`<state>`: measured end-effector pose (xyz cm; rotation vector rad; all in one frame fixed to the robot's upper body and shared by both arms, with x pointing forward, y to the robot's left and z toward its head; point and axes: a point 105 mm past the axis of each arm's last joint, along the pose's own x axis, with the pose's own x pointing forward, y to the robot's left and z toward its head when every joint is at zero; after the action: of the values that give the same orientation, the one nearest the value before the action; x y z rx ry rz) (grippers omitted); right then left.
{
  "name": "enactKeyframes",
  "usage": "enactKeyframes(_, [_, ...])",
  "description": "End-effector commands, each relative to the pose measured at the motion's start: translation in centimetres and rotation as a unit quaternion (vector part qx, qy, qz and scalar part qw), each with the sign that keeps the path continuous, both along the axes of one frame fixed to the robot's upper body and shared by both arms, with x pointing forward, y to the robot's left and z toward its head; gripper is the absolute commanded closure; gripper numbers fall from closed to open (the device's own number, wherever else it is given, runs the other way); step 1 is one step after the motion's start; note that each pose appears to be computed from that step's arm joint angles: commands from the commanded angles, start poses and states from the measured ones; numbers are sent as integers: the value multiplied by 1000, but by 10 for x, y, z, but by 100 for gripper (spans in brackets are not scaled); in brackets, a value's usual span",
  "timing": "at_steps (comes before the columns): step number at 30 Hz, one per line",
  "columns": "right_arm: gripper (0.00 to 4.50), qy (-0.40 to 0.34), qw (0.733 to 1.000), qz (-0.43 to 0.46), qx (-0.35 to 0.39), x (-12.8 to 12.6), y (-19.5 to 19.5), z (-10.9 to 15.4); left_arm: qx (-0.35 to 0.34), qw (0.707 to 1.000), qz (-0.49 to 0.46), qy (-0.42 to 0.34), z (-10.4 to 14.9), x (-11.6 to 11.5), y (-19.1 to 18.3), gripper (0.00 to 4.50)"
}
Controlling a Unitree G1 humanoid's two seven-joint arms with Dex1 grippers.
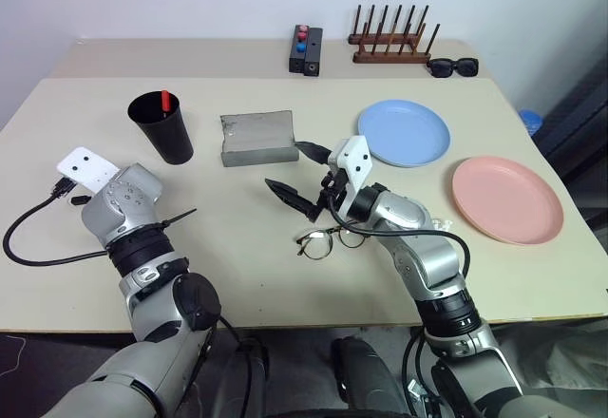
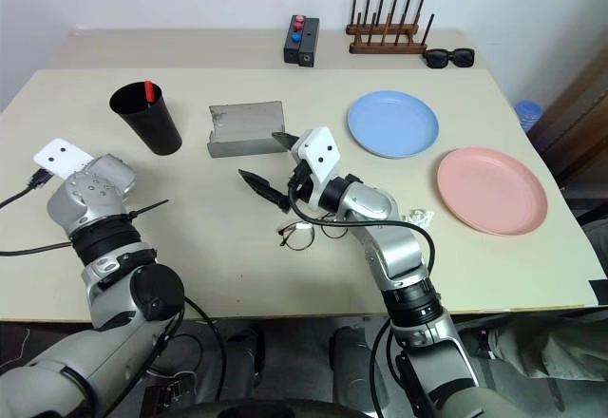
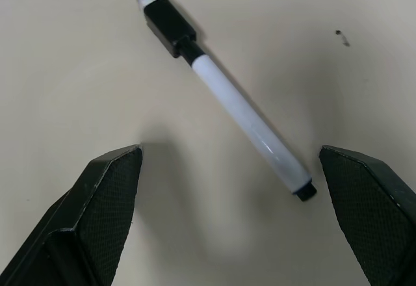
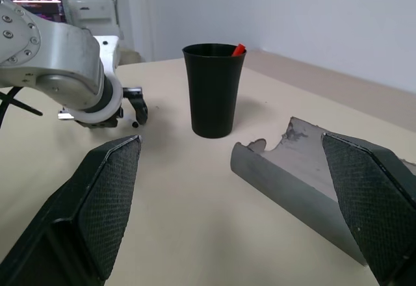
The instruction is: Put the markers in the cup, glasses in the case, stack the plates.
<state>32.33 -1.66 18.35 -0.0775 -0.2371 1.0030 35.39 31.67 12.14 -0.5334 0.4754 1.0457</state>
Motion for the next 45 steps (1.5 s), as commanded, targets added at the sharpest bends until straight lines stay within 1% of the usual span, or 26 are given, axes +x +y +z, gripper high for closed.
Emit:
enactKeyframes(1, [0,-21,1000,10,9,-7,1,12,8,999,40,-18,11,-6,13,132])
enactKeyframes(6, [0,-18,1000,13,7,-8,2,11,11,999,45,-19,11,-7,15,385])
enactKeyframes(7, [0,-18,1000,14,6,-8,2,10,11,999,43,-17,10,-8,15,446])
enactKeyframes(10, [0,-17,1000,14,6,-8,2,10,17,999,40,-15,10,-8,15,446])
enactKeyframes(13, [0,-16,1000,16,5,-8,3,9,40,998,36,-29,16,-8,19,446])
enactKeyframes(15, [0,-15,1000,17,5,-9,4,9,87,994,23,-56,31,-6,23,446])
enactKeyframes(17, [0,-15,1000,17,5,-9,4,9,138,985,6,-102,52,-1,25,446])
enactKeyframes(19, [0,-15,1000,17,6,-10,4,9,250,944,-45,-211,105,6,19,446])
enactKeyframes(20, [0,-15,1000,17,7,-9,4,9,299,915,-88,-257,130,10,7,446])
enactKeyframes(21, [0,-16,1000,15,9,-9,4,10,336,889,-125,-286,147,14,-5,446])
enactKeyframes(23, [0,-18,1000,10,17,-7,3,12,386,846,-188,-317,167,22,-29,446])
enactKeyframes(25, [0,-23,999,4,29,-5,2,17,418,810,-242,-332,177,31,-52,446])
enactKeyframes(27, [0,-30,999,-4,46,-2,1,25,434,788,-275,-339,182,38,-66,446])
enactKeyframes(30, [0,-44,996,-24,75,4,-4,38,439,777,-306,-333,175,51,-80,446])
enactKeyframes(34, [0,-59,993,-36,94,6,-10,49,437,778,-311,-327,161,60,-83,446])
enactKeyframes(36, [0,-62,993,-39,97,6,-11,50,448,777,-310,-316,155,61,-82,446])
enactKeyframes(39, [0,-62,993,-42,95,6,-13,50,459,780,-299,-302,148,62,-79,446])
enactKeyframes(45, [0,-58,993,-42,90,4,-14,46,454,793,-294,-282,130,62,-72,446])
